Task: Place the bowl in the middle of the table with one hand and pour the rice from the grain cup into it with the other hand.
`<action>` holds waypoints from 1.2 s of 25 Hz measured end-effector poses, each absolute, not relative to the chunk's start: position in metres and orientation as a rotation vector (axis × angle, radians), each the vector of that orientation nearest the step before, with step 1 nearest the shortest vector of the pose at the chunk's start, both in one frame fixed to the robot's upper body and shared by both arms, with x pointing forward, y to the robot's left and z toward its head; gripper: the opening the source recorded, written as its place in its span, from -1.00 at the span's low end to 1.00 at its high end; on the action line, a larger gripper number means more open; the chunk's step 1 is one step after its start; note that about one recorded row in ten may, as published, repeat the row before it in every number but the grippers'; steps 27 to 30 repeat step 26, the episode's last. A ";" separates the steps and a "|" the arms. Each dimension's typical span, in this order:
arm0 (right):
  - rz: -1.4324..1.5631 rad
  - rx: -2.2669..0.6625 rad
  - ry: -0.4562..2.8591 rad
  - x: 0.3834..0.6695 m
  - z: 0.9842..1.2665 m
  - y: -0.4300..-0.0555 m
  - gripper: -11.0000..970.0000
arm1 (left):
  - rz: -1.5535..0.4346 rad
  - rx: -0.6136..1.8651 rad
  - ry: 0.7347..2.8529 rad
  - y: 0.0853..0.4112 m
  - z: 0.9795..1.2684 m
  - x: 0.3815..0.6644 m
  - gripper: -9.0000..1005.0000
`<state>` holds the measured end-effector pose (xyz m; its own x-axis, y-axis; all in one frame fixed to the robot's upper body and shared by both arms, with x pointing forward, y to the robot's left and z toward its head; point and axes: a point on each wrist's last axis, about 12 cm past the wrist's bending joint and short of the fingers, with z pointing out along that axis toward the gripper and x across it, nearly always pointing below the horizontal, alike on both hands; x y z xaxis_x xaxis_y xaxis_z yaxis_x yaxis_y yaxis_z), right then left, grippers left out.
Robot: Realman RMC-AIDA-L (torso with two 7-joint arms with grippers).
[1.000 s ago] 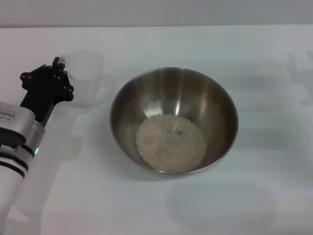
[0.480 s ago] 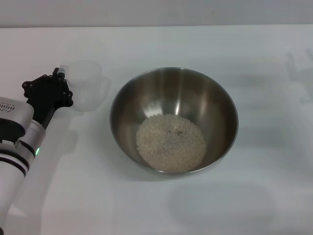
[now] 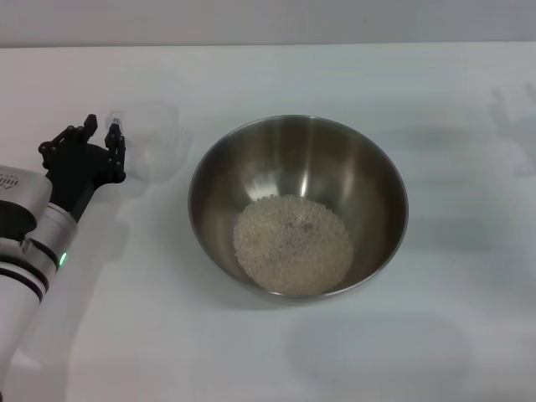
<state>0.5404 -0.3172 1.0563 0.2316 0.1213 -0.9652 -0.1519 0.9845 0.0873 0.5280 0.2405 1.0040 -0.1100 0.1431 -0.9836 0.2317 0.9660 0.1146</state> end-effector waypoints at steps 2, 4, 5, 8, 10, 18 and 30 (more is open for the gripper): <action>0.188 -0.027 1.324 0.540 1.056 -0.317 0.16 | -0.078 0.281 1.692 0.243 1.003 0.527 -0.52; 0.187 -0.027 1.324 0.540 1.056 -0.317 0.16 | -0.078 0.281 1.692 0.243 1.003 0.527 -0.39; 0.187 -0.027 1.324 0.540 1.056 -0.317 0.16 | -0.074 0.278 1.696 0.245 1.002 0.525 -0.32; 0.187 -0.025 1.324 0.541 1.056 -0.317 0.16 | -0.073 0.274 1.698 0.246 1.001 0.524 -0.31; 0.187 -0.024 1.324 0.542 1.057 -0.317 0.16 | -0.074 0.261 1.704 0.248 0.999 0.521 -0.31; 0.181 -0.023 1.332 0.543 1.056 -0.318 0.16 | -0.104 0.177 1.664 0.258 0.997 0.501 -0.31; 0.143 -0.025 1.353 0.531 1.047 -0.318 0.16 | -0.223 0.145 1.460 0.265 1.007 0.457 -0.31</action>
